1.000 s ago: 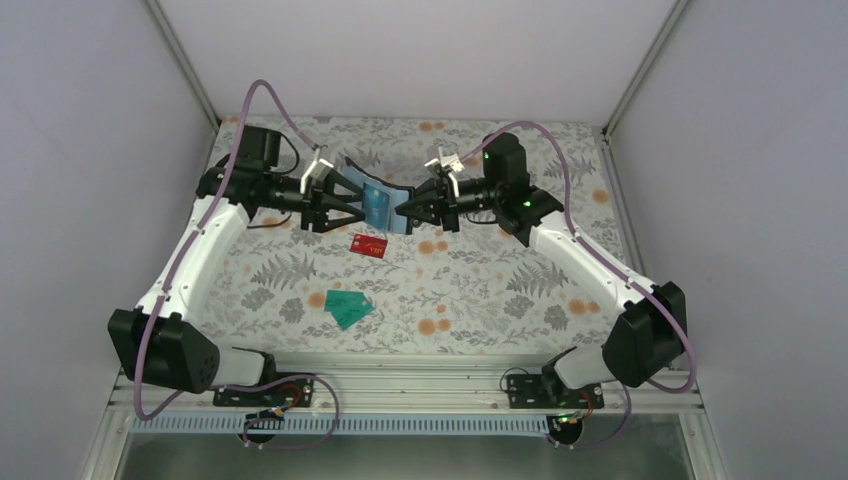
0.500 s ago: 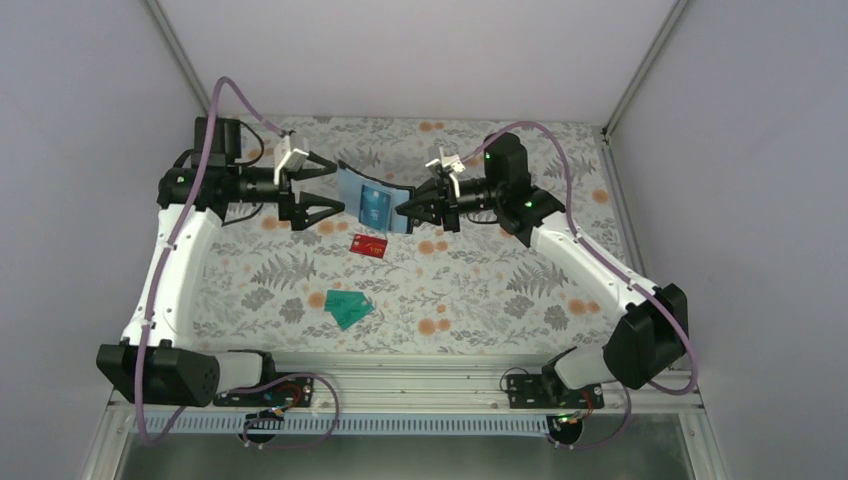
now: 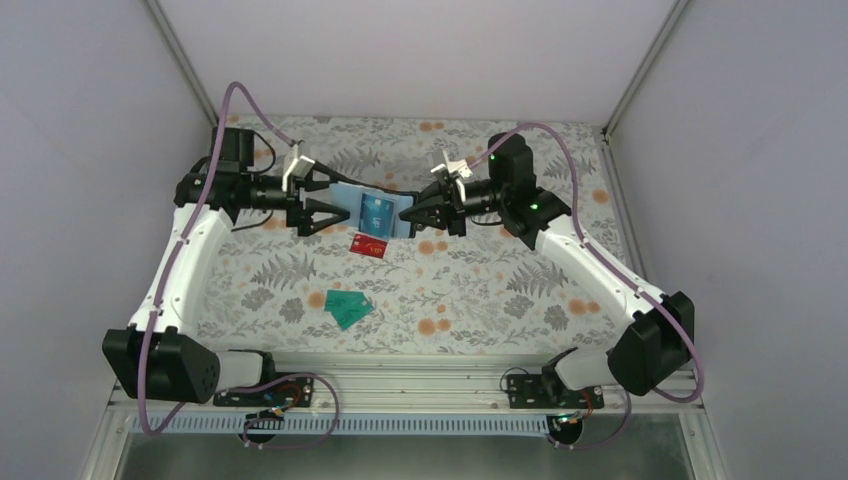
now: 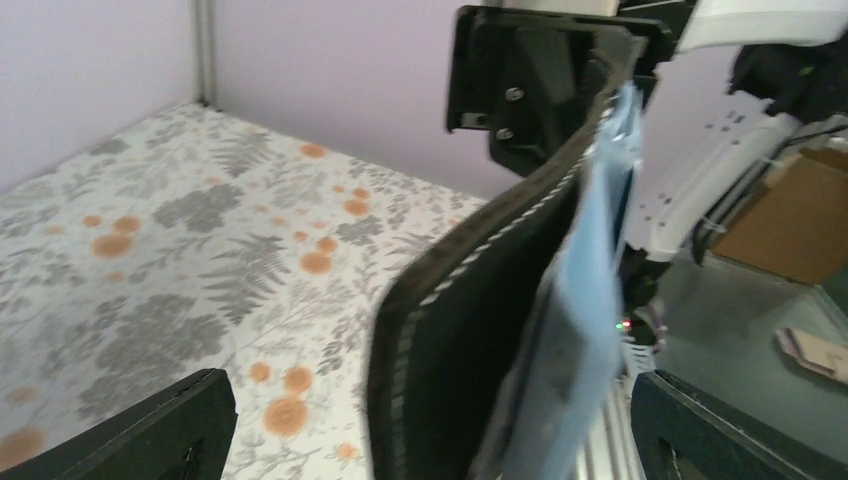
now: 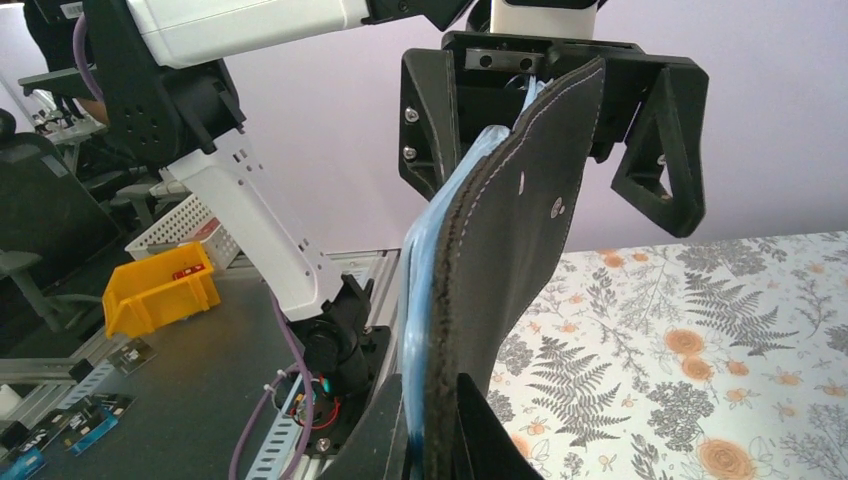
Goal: Take the credit cards out of the card holder
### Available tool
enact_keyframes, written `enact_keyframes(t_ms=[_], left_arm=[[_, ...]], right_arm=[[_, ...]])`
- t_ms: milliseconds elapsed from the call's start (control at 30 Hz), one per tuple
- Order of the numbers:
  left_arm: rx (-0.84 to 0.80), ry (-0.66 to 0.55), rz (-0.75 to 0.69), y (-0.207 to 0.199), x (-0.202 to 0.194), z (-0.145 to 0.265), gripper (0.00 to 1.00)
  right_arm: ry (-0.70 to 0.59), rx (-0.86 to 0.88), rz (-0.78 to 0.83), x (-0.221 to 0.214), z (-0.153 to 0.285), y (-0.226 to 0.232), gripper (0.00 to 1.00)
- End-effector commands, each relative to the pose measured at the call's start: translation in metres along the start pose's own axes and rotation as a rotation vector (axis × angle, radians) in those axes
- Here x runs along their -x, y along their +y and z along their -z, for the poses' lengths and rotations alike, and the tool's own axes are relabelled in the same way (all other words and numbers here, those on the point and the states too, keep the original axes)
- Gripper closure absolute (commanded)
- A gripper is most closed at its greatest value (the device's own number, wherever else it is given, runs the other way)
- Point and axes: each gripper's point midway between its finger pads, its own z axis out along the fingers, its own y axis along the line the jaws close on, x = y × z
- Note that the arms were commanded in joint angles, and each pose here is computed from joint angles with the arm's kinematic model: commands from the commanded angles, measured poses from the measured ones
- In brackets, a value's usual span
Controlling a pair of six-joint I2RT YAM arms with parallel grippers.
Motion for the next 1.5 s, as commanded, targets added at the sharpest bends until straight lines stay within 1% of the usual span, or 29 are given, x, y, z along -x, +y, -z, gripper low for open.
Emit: enact_keyframes(t_ms=[0,33,100,167,233,267,300,333,400,433,467,567,633,667,733,767,867,900,967,1000,1033,1067,1133,1200,1267,1333,1400,1433,1467], left_arm=[[-0.157,-0.076,-0.052,-0.031,0.009,-0.002,0.08],[-0.171,-0.080,-0.059,-0.035,0.009,-0.002,0.16],[-0.196,-0.087,-0.075,-0.041,0.009,-0.004,0.38],[-0.212,-0.090,-0.074,-0.044,0.009,-0.005,0.64],[-0.215,-0.090,-0.077,-0.046,0.011,-0.005,0.92],[-0.211,-0.089,-0.079,-0.046,0.012,-0.004,0.97],[-0.207,-0.086,-0.079,-0.046,0.013,-0.004,0.97],[-0.205,-0.088,-0.089,-0.047,0.014,-0.003,0.98],[-0.199,-0.091,-0.096,-0.048,0.016,-0.001,0.98],[-0.196,-0.092,-0.094,-0.048,0.017,0.000,0.98],[-0.193,-0.093,-0.086,-0.047,0.017,0.000,0.98],[-0.192,-0.093,-0.080,-0.046,0.017,0.000,0.98],[-0.193,-0.093,-0.076,-0.045,0.016,-0.001,0.98],[-0.194,-0.093,-0.075,-0.045,0.016,-0.001,0.98],[-0.192,-0.092,-0.075,-0.045,0.015,-0.001,0.98],[-0.191,-0.091,-0.076,-0.045,0.015,-0.001,0.98],[-0.186,-0.090,-0.079,-0.045,0.016,0.000,0.98],[-0.182,-0.088,-0.081,-0.045,0.016,0.000,0.98],[-0.165,-0.083,-0.084,-0.042,0.017,0.001,0.98],[-0.150,-0.080,-0.076,-0.039,0.019,0.002,0.96],[-0.126,-0.076,-0.066,-0.034,0.021,0.004,0.84],[-0.095,-0.069,-0.047,-0.027,0.022,0.006,0.66],[0.011,-0.047,-0.005,-0.007,0.022,0.010,0.50],[0.158,-0.020,0.023,0.020,0.021,0.018,0.45],[0.276,-0.015,0.045,0.041,0.022,0.031,0.42],[0.339,-0.025,0.070,0.053,0.022,0.041,0.38],[0.379,-0.026,0.081,0.059,0.022,0.045,0.38],[0.387,-0.026,0.084,0.060,0.022,0.045,0.38],[0.391,-0.026,0.086,0.060,0.021,0.045,0.38]], right_arm=[[-0.009,0.053,0.051,0.012,-0.001,0.011,0.96],[-0.009,0.054,0.051,0.012,-0.001,0.011,0.96],[-0.012,0.052,0.046,0.013,-0.002,0.010,0.96],[-0.013,0.057,0.037,0.014,-0.002,0.009,0.96],[-0.015,0.058,0.035,0.014,-0.003,0.009,0.96],[-0.016,0.056,0.033,0.014,-0.003,0.009,0.96],[-0.015,0.054,0.027,0.013,-0.003,0.009,0.95],[-0.015,0.048,0.021,0.012,-0.004,0.007,0.90],[-0.011,0.045,0.007,0.009,-0.004,0.005,0.73],[-0.006,0.047,-0.006,0.007,-0.005,0.004,0.68],[-0.003,0.048,-0.019,0.005,-0.007,0.002,0.60],[0.005,0.050,-0.041,0.000,-0.014,-0.001,0.50],[0.003,0.041,-0.041,0.000,-0.018,-0.003,0.48],[-0.002,0.034,-0.042,0.002,-0.020,-0.005,0.50],[-0.015,0.028,-0.027,0.007,-0.021,-0.004,0.57],[-0.021,0.027,-0.019,0.009,-0.022,-0.003,0.63],[-0.030,0.010,-0.004,0.014,-0.021,-0.003,0.90],[-0.030,0.005,-0.002,0.014,-0.020,-0.003,0.95],[-0.028,-0.005,-0.002,0.012,-0.020,-0.003,0.96],[-0.025,-0.019,-0.004,0.011,-0.019,-0.004,0.96],[-0.022,-0.033,-0.009,0.009,-0.019,-0.006,0.96],[-0.018,-0.050,-0.016,0.009,-0.018,-0.009,0.96],[-0.016,-0.085,-0.031,0.008,-0.017,-0.015,0.96],[-0.019,-0.143,-0.070,0.008,-0.015,-0.026,0.96],[-0.025,-0.260,-0.136,0.008,-0.011,-0.048,0.96],[-0.015,-0.448,-0.232,0.004,-0.003,-0.084,0.96],[0.006,-0.615,-0.320,-0.006,0.009,-0.113,0.96],[0.012,-0.683,-0.348,-0.010,0.015,-0.123,0.96],[0.009,-0.704,-0.359,-0.011,0.017,-0.127,0.96]])
